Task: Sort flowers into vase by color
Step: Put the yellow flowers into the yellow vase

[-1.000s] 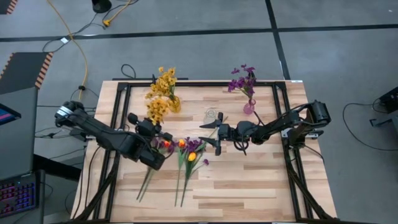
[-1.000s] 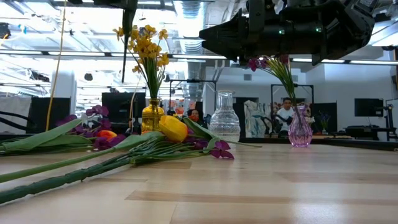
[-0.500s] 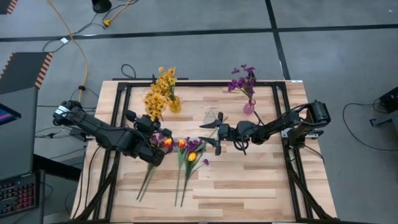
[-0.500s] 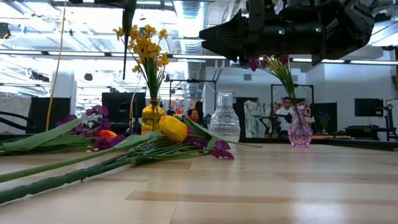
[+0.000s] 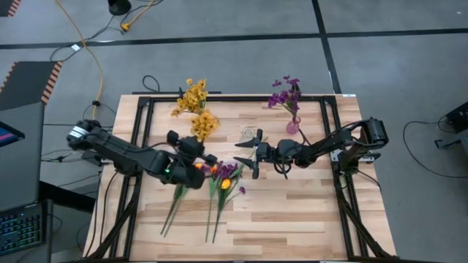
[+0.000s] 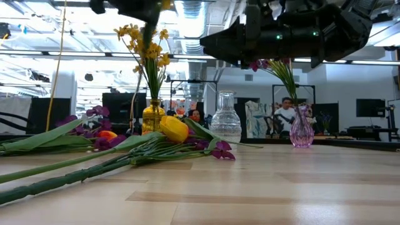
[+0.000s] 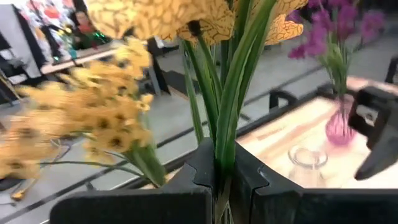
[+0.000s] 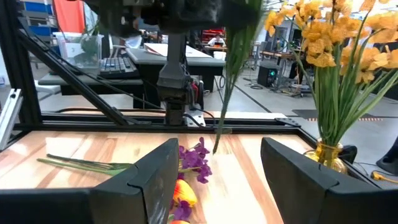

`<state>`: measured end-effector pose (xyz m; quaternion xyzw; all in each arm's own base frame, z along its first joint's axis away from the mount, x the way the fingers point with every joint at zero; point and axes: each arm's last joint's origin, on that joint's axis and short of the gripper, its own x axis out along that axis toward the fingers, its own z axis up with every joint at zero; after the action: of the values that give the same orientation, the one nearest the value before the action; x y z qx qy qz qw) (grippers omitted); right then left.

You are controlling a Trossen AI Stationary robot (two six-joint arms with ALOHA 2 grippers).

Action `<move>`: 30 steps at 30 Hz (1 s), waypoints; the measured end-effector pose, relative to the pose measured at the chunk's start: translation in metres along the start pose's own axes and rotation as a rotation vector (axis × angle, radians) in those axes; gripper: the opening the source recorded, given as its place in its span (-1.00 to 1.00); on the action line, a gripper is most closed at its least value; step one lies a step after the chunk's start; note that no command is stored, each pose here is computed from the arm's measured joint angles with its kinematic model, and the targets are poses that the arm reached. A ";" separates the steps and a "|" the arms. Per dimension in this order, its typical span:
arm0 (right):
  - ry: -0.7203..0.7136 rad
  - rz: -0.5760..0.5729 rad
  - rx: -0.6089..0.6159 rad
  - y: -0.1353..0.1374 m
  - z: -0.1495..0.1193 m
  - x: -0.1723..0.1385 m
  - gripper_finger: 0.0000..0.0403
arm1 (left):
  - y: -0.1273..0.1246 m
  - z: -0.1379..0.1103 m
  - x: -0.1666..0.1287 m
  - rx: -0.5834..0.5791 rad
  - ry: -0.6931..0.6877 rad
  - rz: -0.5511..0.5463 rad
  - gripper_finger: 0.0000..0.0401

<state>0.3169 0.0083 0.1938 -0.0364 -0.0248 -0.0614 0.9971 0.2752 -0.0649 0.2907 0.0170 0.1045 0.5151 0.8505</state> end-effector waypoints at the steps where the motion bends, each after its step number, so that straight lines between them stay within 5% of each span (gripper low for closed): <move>1: 0.004 0.000 -0.001 0.000 0.000 0.000 0.27 | -0.003 0.001 0.004 0.005 0.010 -0.009 -1.00; 21: 0.002 -0.004 -0.001 -0.001 0.000 0.000 0.27 | -0.010 0.040 0.072 0.215 -0.059 -0.184 -1.00; 30: 0.002 -0.005 -0.001 -0.001 0.000 0.000 0.27 | 0.007 0.020 0.101 0.283 -0.227 -0.158 -1.00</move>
<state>0.3169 0.0069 0.1936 -0.0369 -0.0238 -0.0637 0.9970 0.3182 0.0283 0.2954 0.1861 0.0804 0.4215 0.8839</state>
